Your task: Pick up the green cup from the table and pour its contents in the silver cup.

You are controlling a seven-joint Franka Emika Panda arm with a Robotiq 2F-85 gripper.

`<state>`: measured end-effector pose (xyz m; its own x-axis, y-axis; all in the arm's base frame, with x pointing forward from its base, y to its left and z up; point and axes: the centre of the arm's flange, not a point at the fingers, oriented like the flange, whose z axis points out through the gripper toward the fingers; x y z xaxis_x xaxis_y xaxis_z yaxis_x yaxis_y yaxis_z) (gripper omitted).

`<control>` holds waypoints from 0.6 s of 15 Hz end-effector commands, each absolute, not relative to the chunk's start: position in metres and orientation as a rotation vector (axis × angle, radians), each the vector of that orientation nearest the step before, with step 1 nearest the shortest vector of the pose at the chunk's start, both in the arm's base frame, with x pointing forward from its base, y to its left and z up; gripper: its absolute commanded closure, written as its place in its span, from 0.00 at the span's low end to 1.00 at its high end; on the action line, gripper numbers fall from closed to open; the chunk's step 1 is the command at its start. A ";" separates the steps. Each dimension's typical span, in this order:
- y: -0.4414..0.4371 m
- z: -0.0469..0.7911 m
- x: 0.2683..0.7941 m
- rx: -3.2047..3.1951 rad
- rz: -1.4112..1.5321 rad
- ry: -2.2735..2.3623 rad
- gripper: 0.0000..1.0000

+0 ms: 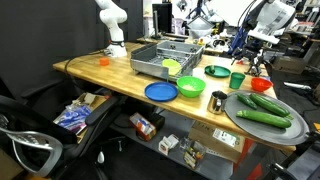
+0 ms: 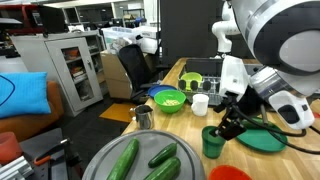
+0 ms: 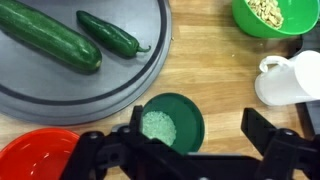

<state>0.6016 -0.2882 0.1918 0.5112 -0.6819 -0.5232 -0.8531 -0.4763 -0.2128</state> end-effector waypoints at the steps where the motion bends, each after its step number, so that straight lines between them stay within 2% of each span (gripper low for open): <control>1: -0.288 0.191 0.602 -2.310 0.525 1.260 0.00; 9: -0.294 0.172 0.612 -2.352 0.618 1.239 0.00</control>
